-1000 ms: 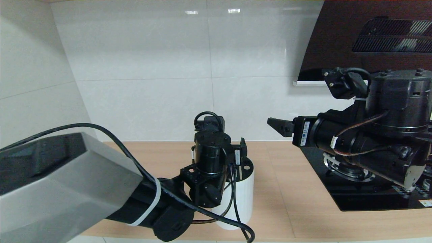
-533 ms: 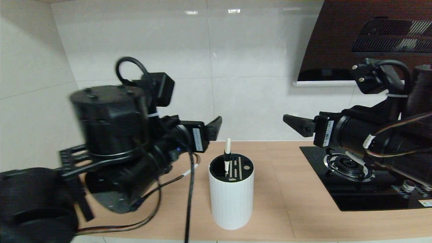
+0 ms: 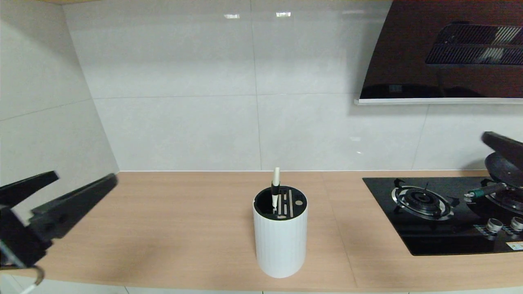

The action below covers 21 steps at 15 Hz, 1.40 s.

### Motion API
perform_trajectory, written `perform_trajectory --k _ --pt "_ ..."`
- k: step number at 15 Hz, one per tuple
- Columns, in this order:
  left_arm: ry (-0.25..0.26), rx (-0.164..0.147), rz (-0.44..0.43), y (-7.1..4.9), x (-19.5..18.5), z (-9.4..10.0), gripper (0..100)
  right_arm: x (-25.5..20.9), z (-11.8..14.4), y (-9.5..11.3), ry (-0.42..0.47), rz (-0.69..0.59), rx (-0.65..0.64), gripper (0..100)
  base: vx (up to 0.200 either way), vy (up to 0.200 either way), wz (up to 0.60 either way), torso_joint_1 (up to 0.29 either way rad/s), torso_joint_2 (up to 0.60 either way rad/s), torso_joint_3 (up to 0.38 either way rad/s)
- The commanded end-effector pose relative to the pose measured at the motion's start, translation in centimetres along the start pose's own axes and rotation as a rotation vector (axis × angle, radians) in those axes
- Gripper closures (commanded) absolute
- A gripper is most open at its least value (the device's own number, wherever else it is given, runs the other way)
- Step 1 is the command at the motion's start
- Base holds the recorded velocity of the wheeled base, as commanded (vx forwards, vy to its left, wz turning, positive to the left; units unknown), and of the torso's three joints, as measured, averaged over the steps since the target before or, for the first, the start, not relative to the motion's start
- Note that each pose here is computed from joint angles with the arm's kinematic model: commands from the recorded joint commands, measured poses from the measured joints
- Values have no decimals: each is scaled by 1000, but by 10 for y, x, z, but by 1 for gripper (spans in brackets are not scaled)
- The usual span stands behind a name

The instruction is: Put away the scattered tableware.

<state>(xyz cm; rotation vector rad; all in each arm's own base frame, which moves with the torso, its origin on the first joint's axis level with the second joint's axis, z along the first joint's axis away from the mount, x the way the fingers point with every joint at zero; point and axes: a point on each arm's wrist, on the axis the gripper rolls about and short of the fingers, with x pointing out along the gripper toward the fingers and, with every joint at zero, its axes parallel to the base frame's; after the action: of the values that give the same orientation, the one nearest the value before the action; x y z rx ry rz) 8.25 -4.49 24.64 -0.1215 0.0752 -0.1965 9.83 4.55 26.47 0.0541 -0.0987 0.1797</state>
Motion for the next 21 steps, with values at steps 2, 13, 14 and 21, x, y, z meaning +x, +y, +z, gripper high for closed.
perform_trajectory --k 2,13,14,21 --pt "-210 -14 191 40 -98 -15 0 -123 -15 -36 -180 -232 -45 0 0 0 0 0 0 0" --pt "-276 217 575 39 -136 -110 0 -184 -84 -26 -136 -510 -108 0 0 0 0 0 0 0" --pt "-246 211 580 42 -130 -120 0 -181 -89 -27 -114 -519 -104 0 0 0 0 0 0 0" --pt "-114 196 250 46 -102 -169 0 -146 -169 -34 48 -323 -42 0 0 0 0 0 0 0"
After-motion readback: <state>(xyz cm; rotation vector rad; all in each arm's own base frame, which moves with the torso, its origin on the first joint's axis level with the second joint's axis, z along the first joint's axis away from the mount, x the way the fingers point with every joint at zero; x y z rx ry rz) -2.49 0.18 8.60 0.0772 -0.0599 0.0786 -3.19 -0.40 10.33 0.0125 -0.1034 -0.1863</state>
